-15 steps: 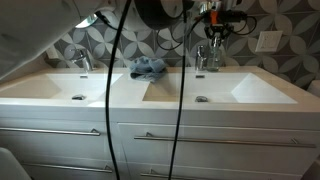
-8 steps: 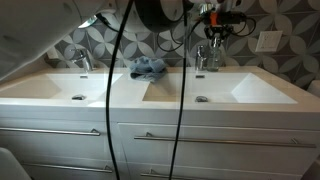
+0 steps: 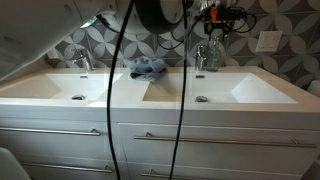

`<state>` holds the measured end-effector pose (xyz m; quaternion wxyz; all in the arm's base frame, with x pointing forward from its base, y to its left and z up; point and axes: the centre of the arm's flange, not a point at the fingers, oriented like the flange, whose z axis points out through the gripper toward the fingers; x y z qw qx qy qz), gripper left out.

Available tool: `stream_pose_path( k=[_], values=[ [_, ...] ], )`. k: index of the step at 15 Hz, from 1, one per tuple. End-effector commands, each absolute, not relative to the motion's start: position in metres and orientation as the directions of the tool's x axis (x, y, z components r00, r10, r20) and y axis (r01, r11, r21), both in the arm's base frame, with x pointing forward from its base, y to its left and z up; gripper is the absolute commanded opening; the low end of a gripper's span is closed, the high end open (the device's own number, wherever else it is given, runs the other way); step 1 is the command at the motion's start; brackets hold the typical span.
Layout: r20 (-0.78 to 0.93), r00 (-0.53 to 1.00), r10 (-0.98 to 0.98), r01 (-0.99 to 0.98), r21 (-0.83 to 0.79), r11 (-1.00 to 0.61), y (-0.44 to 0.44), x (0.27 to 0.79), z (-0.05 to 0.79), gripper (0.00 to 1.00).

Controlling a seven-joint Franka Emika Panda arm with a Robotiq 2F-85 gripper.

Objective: Move the clear bottle from the left side of the right tap and move it to the right of the right tap

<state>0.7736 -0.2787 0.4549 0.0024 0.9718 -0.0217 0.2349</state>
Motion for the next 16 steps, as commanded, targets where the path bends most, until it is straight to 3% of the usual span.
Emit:
stream_pose_path(
  k=[1, 9, 16],
  values=[
    [0.488, 0.872, -0.035, -0.032, -0.013, -0.999, -0.301, 0.827, 0.478, 0.99],
    [0.216, 0.973, -0.079, -0.079, -0.010, -0.997, -0.290, 0.739, 0.506, 1.00],
    [0.026, 1.000, -0.010, -0.010, -0.005, -1.000, -0.253, 0.721, 0.496, 1.00]
  ],
)
